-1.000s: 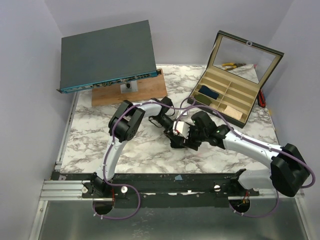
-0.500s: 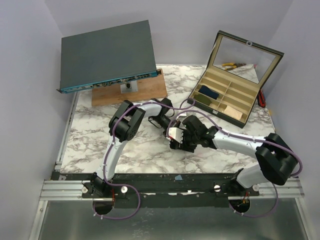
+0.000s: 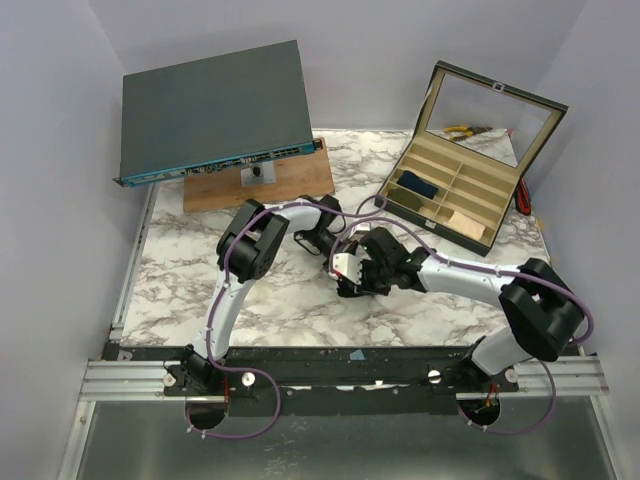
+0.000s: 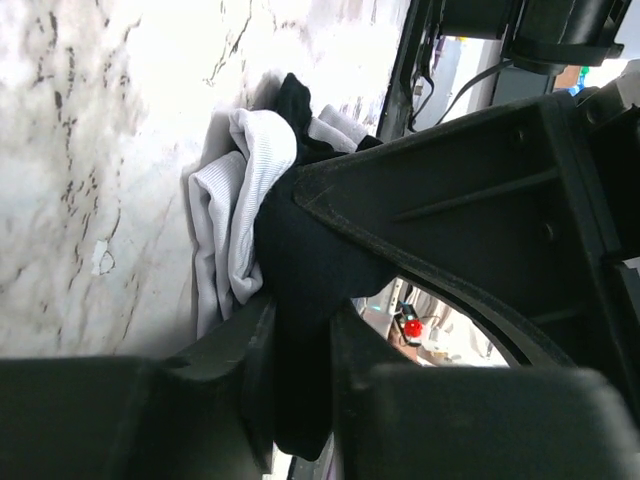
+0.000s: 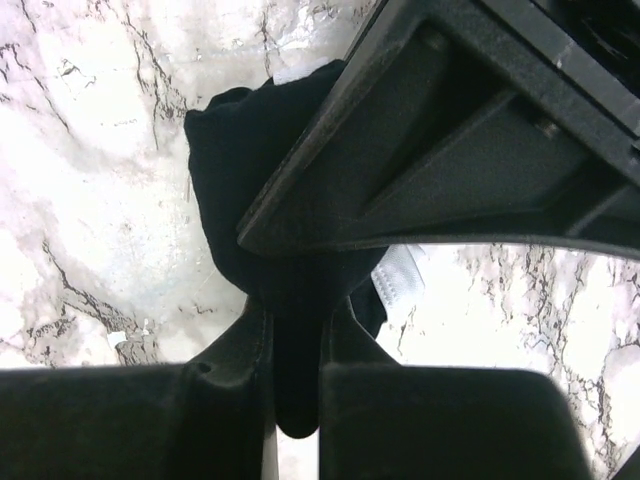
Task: Roll the underwear
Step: Roll the underwear to the center of the board.
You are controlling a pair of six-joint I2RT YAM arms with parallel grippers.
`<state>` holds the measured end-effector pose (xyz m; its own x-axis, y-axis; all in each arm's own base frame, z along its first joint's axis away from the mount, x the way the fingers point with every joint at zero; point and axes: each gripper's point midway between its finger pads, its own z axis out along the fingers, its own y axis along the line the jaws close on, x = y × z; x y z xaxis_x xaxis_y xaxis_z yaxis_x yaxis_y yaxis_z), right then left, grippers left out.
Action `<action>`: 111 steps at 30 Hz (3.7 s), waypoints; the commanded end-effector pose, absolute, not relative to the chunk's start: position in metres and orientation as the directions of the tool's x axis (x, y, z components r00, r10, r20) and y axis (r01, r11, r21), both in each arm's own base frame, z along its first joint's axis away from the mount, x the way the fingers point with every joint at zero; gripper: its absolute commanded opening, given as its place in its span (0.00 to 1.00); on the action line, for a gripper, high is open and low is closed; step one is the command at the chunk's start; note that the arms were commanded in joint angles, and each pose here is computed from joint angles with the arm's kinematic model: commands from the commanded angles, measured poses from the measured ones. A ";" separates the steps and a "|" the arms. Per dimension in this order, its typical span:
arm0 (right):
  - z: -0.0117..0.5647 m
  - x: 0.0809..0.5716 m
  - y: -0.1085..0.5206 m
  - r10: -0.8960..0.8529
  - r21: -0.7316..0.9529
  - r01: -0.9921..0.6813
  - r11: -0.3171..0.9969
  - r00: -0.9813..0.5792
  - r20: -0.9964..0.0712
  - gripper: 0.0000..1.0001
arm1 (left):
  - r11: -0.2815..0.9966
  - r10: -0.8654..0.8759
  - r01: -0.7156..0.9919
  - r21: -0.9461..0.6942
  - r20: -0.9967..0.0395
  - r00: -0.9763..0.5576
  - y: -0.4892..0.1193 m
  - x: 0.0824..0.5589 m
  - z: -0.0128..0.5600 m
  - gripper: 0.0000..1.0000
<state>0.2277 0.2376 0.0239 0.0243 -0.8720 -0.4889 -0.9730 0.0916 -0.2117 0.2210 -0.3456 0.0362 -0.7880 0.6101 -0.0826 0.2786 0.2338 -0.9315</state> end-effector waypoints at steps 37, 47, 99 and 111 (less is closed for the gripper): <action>-0.029 0.176 0.216 -0.877 0.404 -0.898 0.173 -0.327 -0.352 0.01 | 0.432 0.407 0.709 -0.557 -0.581 -0.704 -0.235 0.255 0.095 0.98; -0.045 0.194 0.218 -0.887 0.420 -0.886 0.197 -0.344 -0.309 0.01 | 0.427 0.510 0.873 -0.236 -0.734 -0.448 -0.242 0.243 0.111 0.95; -0.060 0.194 0.190 -0.944 0.384 -0.908 0.168 -0.260 -0.202 0.01 | -0.012 0.678 0.989 0.149 -0.725 0.117 -0.340 0.182 0.058 0.98; -0.062 0.188 0.177 -0.953 0.377 -0.910 0.172 -0.251 -0.170 0.01 | -0.065 0.586 0.988 0.139 -0.796 0.150 -0.340 0.164 0.077 0.99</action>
